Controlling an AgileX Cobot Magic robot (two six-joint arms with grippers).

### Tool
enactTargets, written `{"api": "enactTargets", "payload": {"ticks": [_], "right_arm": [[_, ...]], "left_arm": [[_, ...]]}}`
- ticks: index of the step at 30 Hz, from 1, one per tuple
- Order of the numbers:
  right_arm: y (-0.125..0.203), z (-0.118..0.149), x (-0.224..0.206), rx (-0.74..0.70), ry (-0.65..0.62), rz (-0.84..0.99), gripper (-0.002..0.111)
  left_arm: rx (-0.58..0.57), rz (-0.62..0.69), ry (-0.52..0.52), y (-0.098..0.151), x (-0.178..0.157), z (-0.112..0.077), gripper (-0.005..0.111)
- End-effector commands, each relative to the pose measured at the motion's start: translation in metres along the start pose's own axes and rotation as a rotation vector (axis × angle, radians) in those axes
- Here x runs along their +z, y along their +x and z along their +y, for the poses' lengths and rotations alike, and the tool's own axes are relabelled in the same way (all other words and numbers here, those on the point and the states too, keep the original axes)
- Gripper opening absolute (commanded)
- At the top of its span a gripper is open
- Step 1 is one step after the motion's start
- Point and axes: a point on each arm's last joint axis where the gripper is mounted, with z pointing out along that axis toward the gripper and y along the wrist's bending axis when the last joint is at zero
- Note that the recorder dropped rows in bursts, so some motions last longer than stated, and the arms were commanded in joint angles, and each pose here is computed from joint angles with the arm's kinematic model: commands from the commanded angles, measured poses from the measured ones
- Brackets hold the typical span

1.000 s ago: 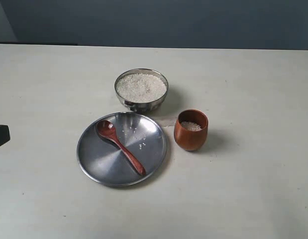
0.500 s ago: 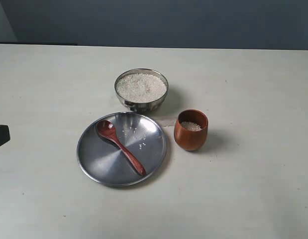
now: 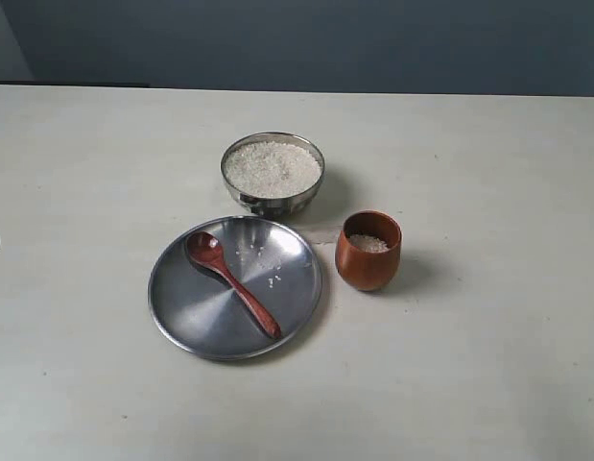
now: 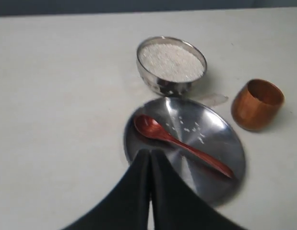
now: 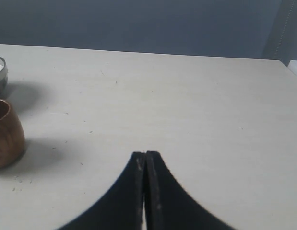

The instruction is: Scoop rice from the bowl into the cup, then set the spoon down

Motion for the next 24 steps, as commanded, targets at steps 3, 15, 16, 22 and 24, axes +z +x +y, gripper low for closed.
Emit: {"api": "enactTargets", "payload": {"ticks": [3,15,16,22,24], "right_arm": [[0.0,0.0,0.0,-0.004,0.008,-0.013,0.0],[0.0,0.0,0.0,-0.004,0.008,-0.013,0.0],[0.0,0.0,0.0,-0.004,0.008,-0.013,0.0],[0.0,0.0,0.0,-0.002,0.008,-0.013,0.0],[0.0,0.0,0.0,-0.002,0.008,-0.013,0.0]], "left_arm": [[0.161,-0.159,-0.146,-0.005,-0.007,0.011,0.0],[0.29,-0.264,-0.245,0.032,-0.012,0.02,0.0],[0.295,-0.27,-0.25,0.035,-0.011,0.021,0.0],[0.296,-0.273,-0.255,0.052,-0.008,0.023,0.0],[0.294,-0.266,-0.255,0.057,-0.006,0.024,0.0]]}}
